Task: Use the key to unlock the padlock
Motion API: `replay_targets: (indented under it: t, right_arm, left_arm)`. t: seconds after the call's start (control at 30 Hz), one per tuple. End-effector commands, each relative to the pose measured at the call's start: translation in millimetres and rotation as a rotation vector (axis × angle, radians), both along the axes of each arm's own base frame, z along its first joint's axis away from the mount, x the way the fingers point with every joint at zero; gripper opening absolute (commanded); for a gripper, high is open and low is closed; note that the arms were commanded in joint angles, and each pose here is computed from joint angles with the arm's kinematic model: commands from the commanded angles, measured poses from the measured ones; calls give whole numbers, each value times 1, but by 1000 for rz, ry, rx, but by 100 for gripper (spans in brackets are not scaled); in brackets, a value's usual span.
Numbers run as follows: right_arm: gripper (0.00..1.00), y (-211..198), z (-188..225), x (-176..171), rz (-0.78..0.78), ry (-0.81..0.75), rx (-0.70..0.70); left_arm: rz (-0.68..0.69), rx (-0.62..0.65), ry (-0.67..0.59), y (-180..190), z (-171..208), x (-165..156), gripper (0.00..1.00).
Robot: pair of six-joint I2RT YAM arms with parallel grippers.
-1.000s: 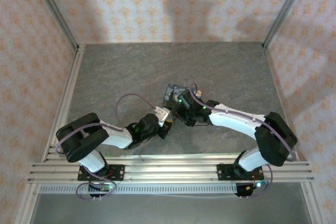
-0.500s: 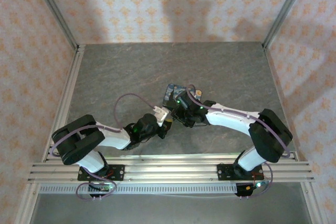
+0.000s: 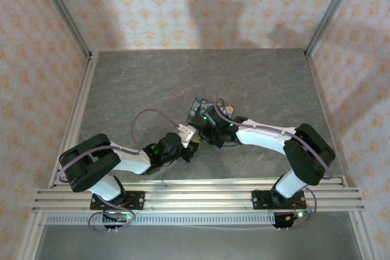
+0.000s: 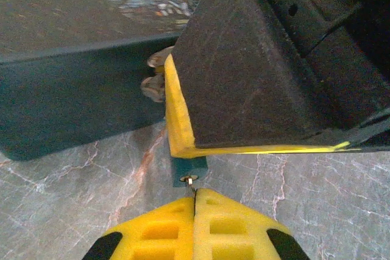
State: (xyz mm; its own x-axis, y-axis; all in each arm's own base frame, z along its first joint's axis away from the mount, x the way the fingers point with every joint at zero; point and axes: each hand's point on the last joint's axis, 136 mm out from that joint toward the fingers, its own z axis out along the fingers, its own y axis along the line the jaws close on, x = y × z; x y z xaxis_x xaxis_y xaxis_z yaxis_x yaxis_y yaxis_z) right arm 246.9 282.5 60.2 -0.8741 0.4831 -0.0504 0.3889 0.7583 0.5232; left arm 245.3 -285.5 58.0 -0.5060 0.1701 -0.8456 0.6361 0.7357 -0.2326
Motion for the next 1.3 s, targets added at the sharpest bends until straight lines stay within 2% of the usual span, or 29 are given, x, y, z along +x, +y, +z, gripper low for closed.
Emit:
replay_targets:
  t: [0.0,0.3,0.33,0.47,0.57,0.87,1.13,1.27]
  right_arm:
    - [0,-8,-5,-2,5,1,-65]
    - [0,-17,1,-1,23,-33,-102]
    - [0,-17,1,-2,28,-35,-103]
    - [0,-26,3,-1,49,-46,-130]
    - [0,-44,6,1,60,-50,-162]
    - [0,-109,9,6,52,-39,-299]
    - [0,-139,12,23,22,-62,-348]
    - [0,-142,23,29,-11,-108,-329]
  left_arm:
    - [-3,-32,-33,-3,12,2,0]
    - [-8,-36,-29,-4,15,2,0]
    - [-5,-37,-29,-4,16,3,3]
    - [11,-36,-32,0,20,3,30]
    - [25,-29,-37,6,25,2,37]
    - [81,9,-36,25,29,0,37]
    - [98,16,-16,27,25,0,37]
    - [106,29,-12,28,24,2,37]
